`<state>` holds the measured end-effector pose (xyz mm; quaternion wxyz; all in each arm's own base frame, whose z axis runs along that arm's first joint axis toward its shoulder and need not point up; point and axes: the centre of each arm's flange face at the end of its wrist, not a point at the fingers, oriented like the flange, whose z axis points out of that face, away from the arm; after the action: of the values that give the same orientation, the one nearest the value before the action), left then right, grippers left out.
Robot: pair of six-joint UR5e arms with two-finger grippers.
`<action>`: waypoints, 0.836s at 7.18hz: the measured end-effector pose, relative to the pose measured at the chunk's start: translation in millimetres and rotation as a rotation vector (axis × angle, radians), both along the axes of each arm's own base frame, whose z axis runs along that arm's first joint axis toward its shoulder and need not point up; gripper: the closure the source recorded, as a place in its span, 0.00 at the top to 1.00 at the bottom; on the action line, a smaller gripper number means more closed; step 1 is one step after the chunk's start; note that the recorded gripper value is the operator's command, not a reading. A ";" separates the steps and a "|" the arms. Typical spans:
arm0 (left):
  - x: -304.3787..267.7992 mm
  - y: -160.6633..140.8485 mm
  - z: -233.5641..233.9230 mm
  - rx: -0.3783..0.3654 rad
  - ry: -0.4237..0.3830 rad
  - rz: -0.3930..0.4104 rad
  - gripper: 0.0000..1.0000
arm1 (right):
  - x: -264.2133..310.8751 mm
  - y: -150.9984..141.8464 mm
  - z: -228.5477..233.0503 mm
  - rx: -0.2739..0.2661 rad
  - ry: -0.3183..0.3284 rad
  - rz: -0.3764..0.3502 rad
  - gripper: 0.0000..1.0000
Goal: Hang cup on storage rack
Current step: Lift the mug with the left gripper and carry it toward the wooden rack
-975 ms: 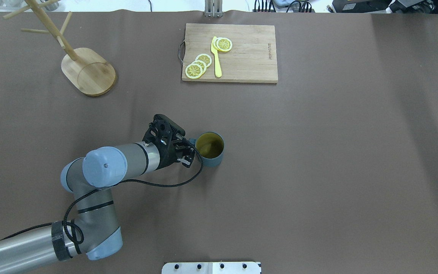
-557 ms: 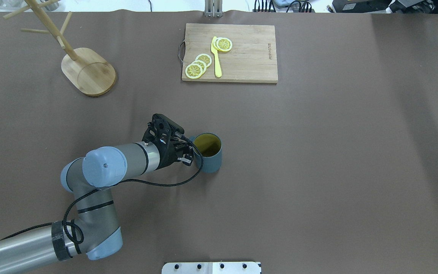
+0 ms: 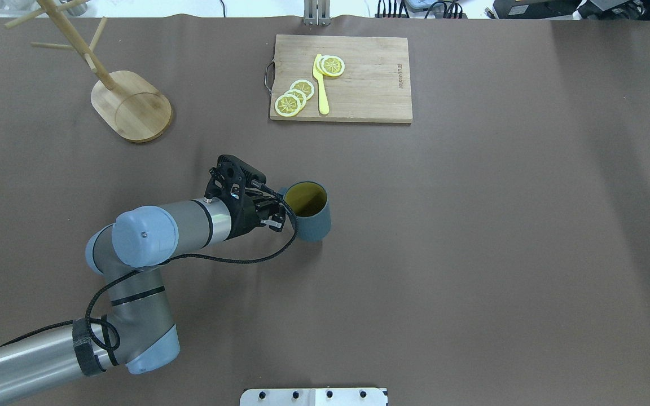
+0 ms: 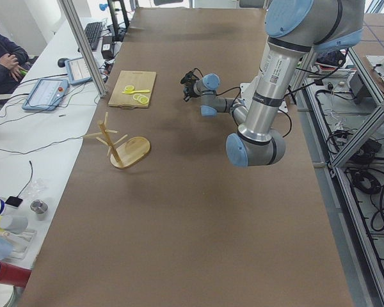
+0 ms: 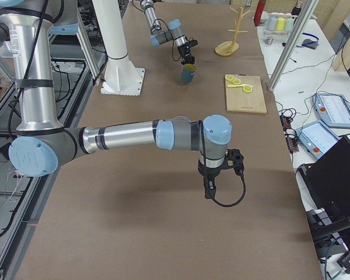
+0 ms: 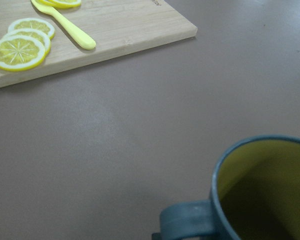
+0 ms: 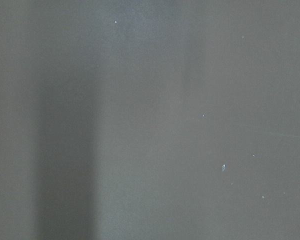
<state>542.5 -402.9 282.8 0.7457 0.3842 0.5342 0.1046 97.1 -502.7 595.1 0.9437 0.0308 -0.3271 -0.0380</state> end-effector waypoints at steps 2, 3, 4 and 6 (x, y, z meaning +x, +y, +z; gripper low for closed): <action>-17.9 -16.6 -3.5 -0.079 0.058 -0.046 0.00 | -0.5 9.3 11.9 -0.022 -0.003 0.000 1.00; -28.8 -23.7 -5.2 -0.133 0.096 -0.069 0.00 | -1.0 12.9 20.4 -0.040 -0.007 0.001 1.00; -37.8 -30.4 -6.6 -0.179 0.128 -0.089 0.00 | -1.4 14.3 28.3 -0.055 -0.010 0.001 1.00; -54.3 -46.2 -6.5 -0.274 0.185 -0.118 0.00 | -2.6 11.8 43.1 -0.044 -0.010 -0.002 1.00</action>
<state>488.2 -449.1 276.2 0.7435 0.3179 0.5863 -0.0489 94.5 -490.9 638.2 0.9424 0.0097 -0.3328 -0.0314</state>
